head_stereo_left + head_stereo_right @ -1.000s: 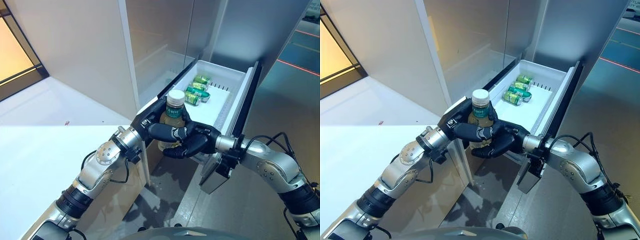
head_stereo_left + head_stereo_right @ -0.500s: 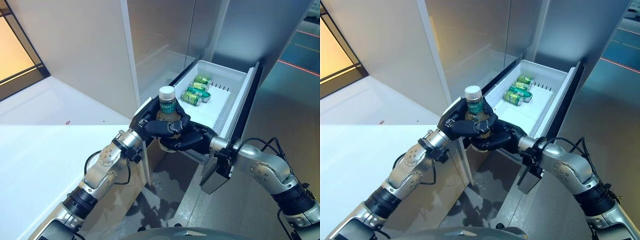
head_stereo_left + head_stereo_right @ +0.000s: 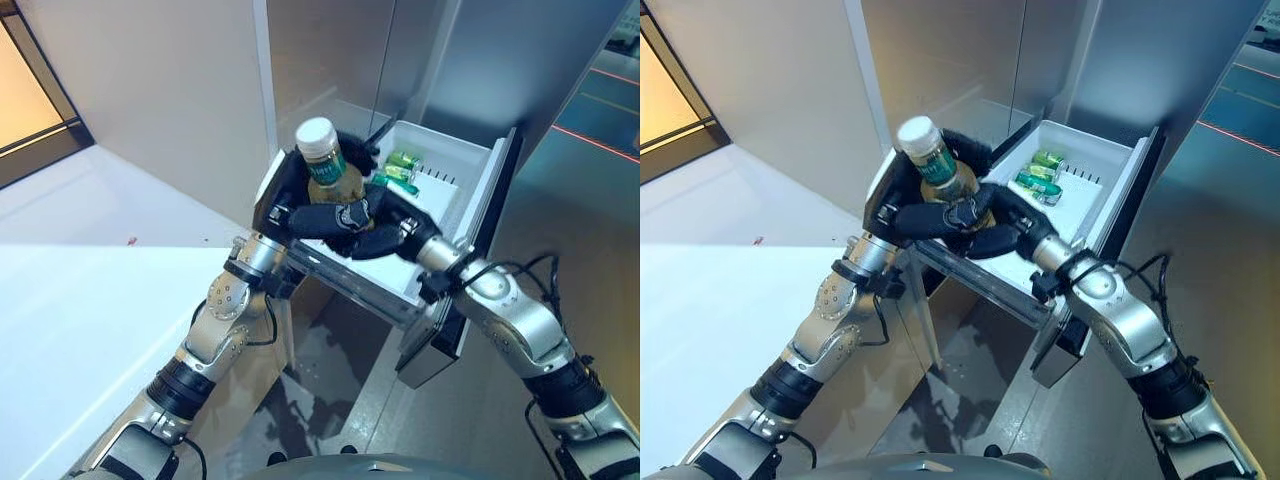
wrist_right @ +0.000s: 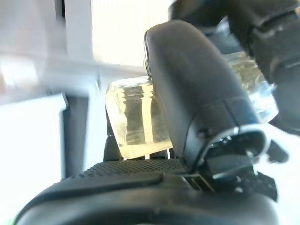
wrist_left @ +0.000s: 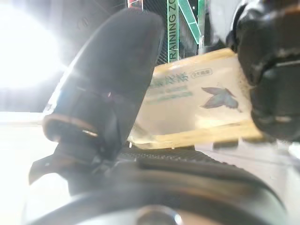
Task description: Put drinks into fridge and close the fridge
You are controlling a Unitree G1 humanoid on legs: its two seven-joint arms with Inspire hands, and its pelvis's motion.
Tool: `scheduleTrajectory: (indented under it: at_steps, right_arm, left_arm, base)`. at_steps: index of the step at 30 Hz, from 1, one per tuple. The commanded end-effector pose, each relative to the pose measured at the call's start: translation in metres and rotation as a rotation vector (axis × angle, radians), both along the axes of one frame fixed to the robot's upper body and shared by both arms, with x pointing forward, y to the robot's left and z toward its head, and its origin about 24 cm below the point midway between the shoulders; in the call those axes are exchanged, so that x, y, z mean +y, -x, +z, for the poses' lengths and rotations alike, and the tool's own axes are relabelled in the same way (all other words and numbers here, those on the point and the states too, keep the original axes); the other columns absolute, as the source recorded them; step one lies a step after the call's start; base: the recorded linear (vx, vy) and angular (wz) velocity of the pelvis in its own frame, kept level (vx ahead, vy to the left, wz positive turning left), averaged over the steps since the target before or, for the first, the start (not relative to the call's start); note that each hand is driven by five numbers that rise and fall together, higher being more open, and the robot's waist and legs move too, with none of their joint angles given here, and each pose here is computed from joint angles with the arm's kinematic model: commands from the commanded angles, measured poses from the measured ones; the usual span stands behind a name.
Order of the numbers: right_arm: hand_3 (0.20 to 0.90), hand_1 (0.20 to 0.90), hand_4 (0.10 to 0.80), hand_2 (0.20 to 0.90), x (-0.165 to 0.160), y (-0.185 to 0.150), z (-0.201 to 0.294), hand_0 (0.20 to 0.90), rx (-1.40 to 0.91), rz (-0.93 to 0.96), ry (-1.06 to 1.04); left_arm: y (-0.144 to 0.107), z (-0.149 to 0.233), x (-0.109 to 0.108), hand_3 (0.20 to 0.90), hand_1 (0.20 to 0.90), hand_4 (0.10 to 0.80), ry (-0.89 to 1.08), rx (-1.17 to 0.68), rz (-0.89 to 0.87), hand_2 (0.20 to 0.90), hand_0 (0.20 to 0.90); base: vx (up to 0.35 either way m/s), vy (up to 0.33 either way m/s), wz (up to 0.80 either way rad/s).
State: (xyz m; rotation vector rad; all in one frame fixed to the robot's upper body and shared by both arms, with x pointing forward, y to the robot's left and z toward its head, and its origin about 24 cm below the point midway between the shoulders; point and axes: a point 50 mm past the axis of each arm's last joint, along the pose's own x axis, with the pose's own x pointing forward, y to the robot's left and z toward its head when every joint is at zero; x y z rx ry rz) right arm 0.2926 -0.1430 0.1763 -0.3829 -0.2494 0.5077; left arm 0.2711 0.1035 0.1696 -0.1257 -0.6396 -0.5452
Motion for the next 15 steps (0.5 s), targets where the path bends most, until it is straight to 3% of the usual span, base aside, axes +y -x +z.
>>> scheduleTrajectory:
  at_steps: [1, 15]
  right_arm:
    - [0.2, 0.3, 0.1, 0.3, -0.057, -0.026, 0.094, 0.3, -0.419, -0.4, -0.072]
    - [0.2, 0.3, 0.1, 0.3, -0.145, -0.06, 0.12, 0.3, -0.406, -0.869, 0.291]
  left_arm:
    - [0.04, 0.072, -0.029, 0.9, 0.9, 0.8, 0.081, -0.463, -0.183, 0.9, 0.9]
    - [0.023, 0.042, -0.02, 0.9, 0.9, 0.8, 0.003, -0.227, -0.207, 0.9, 0.9]
  base:
    - [0.023, -0.019, 0.07]
    - [0.027, -0.021, 0.08]
